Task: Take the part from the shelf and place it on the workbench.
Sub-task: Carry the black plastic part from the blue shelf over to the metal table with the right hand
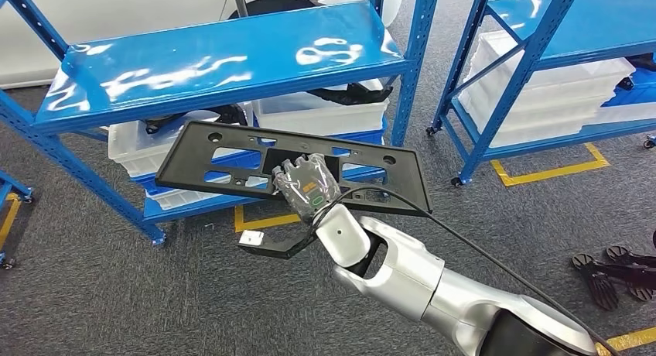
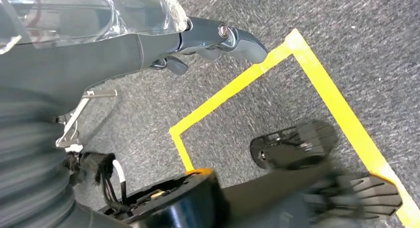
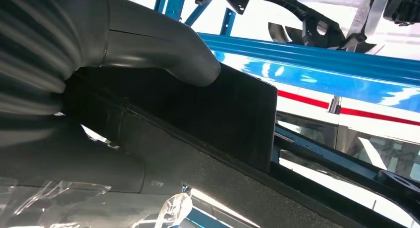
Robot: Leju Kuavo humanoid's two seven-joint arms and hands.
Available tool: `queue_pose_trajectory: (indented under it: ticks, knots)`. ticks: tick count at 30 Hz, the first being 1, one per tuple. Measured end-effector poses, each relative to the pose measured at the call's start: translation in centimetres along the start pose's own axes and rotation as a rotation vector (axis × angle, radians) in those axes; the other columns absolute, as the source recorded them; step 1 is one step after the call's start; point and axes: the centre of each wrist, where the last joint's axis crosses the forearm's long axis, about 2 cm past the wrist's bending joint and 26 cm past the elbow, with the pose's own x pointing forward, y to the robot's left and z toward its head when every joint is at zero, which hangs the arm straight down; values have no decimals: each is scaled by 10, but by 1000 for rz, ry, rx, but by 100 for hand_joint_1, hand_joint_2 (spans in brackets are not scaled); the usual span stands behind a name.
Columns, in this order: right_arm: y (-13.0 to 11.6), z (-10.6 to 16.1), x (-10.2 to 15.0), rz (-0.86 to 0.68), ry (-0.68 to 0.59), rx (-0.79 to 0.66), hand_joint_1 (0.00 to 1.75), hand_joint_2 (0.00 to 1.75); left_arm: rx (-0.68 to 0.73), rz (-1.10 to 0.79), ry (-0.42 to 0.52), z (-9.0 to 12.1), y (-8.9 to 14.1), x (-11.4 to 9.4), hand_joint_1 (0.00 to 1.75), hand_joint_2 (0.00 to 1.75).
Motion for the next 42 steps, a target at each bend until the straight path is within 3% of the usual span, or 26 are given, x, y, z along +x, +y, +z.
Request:
queue_pose_trajectory:
  ticks: [42]
  knots:
    - [5, 3, 4, -6, -4, 18, 175, 175, -5, -2, 3, 1, -1, -7, 0, 175]
